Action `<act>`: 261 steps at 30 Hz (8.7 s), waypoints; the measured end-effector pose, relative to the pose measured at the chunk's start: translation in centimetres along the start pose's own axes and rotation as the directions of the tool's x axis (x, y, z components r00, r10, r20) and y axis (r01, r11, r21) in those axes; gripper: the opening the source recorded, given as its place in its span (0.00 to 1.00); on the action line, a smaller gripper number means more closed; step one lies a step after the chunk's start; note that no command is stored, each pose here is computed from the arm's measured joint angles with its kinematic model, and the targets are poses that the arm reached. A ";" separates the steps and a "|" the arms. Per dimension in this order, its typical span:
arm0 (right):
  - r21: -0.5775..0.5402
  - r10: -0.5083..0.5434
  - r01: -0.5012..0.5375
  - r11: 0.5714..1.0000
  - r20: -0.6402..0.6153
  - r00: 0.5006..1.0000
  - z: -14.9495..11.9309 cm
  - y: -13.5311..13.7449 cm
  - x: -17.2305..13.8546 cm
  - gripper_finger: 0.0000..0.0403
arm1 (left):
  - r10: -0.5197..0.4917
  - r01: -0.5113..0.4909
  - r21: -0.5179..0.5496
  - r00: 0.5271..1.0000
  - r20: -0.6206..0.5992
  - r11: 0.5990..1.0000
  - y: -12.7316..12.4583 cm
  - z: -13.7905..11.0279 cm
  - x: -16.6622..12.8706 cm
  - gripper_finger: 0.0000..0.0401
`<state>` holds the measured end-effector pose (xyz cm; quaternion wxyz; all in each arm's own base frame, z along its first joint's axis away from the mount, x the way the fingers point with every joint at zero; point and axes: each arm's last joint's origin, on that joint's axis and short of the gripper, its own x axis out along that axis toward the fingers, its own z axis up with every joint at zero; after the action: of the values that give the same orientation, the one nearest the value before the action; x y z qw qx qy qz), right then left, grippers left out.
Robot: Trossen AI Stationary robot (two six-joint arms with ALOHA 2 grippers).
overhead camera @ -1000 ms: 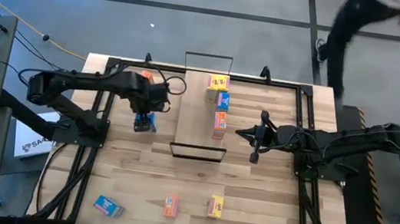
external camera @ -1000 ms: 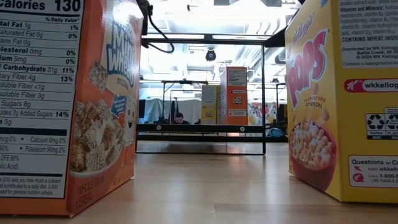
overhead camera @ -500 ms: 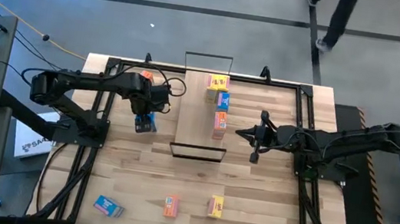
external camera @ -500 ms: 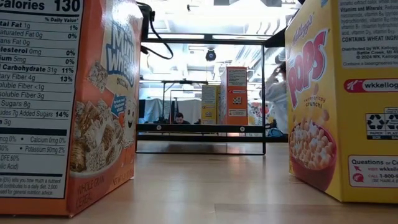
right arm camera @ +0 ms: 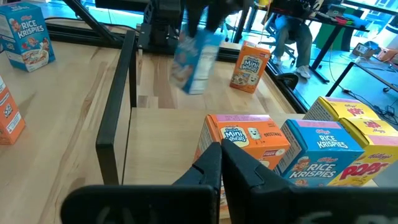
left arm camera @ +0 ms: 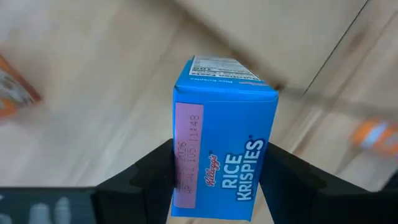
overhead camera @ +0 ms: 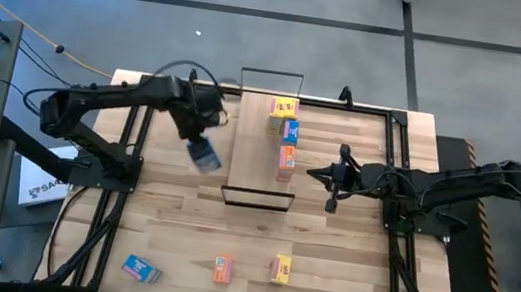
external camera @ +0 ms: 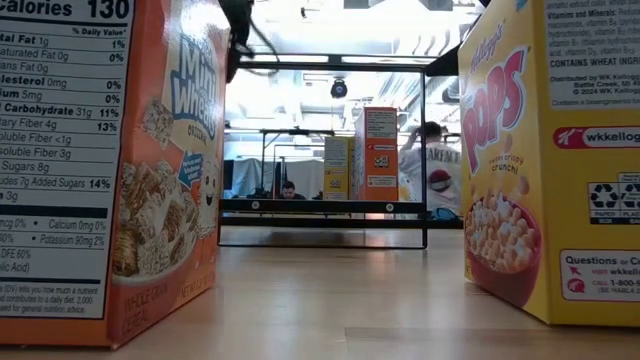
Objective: Stack cereal on shelf
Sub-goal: Put the top blue cereal box on the shelf aligned with the other blue cereal box on the shelf, then put the bottom orange cereal box on the shelf aligned with the other orange cereal box
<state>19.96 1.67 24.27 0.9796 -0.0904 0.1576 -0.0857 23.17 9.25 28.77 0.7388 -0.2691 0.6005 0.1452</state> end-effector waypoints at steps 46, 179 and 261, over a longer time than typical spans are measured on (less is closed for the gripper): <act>-0.005 0.005 -0.005 1.000 -0.014 1.000 -0.1 0.0 0.0 0.00 | -0.066 0.229 -0.433 0.931 0.359 0.872 0.2 8.4 0.5 0.59; -0.007 0.005 -0.005 1.000 -0.020 1.000 -0.2 0.0 0.0 0.00 | -0.054 0.093 0.008 0.500 0.864 0.996 0.2 5.3 14.5 0.01; -0.008 0.004 -0.005 1.000 -0.021 1.000 -0.2 0.0 0.0 0.00 | -0.295 0.056 0.313 0.521 0.801 0.948 -2.2 1.4 6.6 0.00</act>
<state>19.90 1.67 24.07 0.9778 -0.0930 0.1682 -0.0838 27.03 7.50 23.06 0.9735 -0.1314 0.1555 0.1038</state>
